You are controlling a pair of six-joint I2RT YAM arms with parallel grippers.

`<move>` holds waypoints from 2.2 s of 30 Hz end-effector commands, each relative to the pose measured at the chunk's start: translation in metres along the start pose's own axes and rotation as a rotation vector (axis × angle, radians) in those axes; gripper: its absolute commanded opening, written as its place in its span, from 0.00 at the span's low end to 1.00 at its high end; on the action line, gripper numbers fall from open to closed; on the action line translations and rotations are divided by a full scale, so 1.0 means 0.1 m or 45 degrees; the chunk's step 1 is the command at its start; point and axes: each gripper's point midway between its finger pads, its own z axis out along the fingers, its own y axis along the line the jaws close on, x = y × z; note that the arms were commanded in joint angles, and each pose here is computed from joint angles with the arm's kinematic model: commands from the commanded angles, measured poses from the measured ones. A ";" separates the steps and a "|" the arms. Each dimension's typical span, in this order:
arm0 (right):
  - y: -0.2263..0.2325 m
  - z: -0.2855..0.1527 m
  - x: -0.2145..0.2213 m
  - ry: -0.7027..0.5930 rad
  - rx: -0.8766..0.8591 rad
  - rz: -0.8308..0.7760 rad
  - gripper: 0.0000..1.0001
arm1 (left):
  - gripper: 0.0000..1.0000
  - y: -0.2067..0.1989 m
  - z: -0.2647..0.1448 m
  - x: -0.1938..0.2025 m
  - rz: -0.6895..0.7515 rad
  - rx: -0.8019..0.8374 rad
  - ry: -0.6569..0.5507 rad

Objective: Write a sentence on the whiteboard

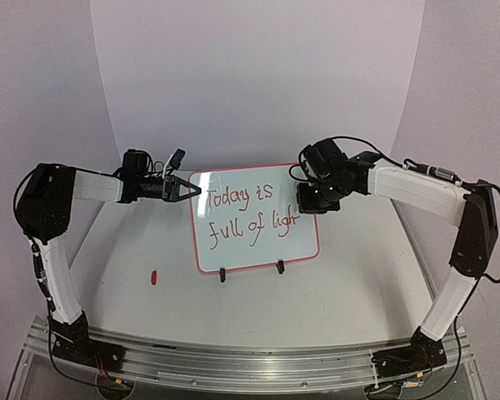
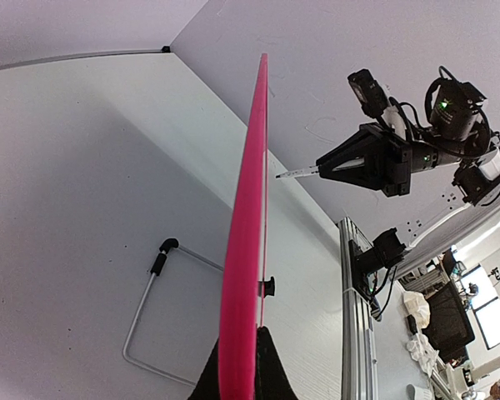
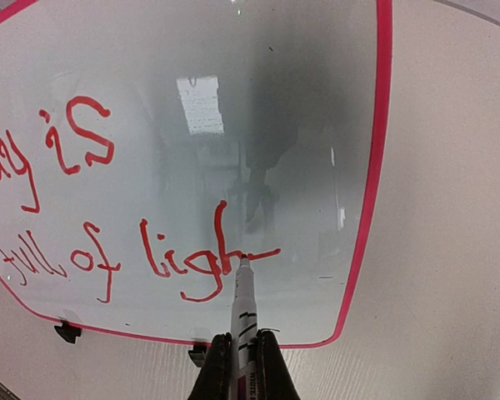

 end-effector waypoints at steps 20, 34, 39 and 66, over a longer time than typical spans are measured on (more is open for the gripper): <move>-0.09 0.12 -0.18 -0.062 0.077 0.032 0.00 | 0.00 0.30 0.06 0.13 0.100 -0.169 0.001; -0.08 0.14 -0.20 -0.070 0.068 0.034 0.00 | 0.00 0.30 0.06 0.13 0.101 -0.167 0.002; -0.06 0.18 -0.15 -0.043 0.051 0.039 0.00 | 0.00 0.30 0.06 0.13 0.100 -0.167 0.003; -0.17 0.29 0.19 0.081 0.087 0.080 0.00 | 0.00 0.29 0.06 0.13 0.100 -0.169 0.001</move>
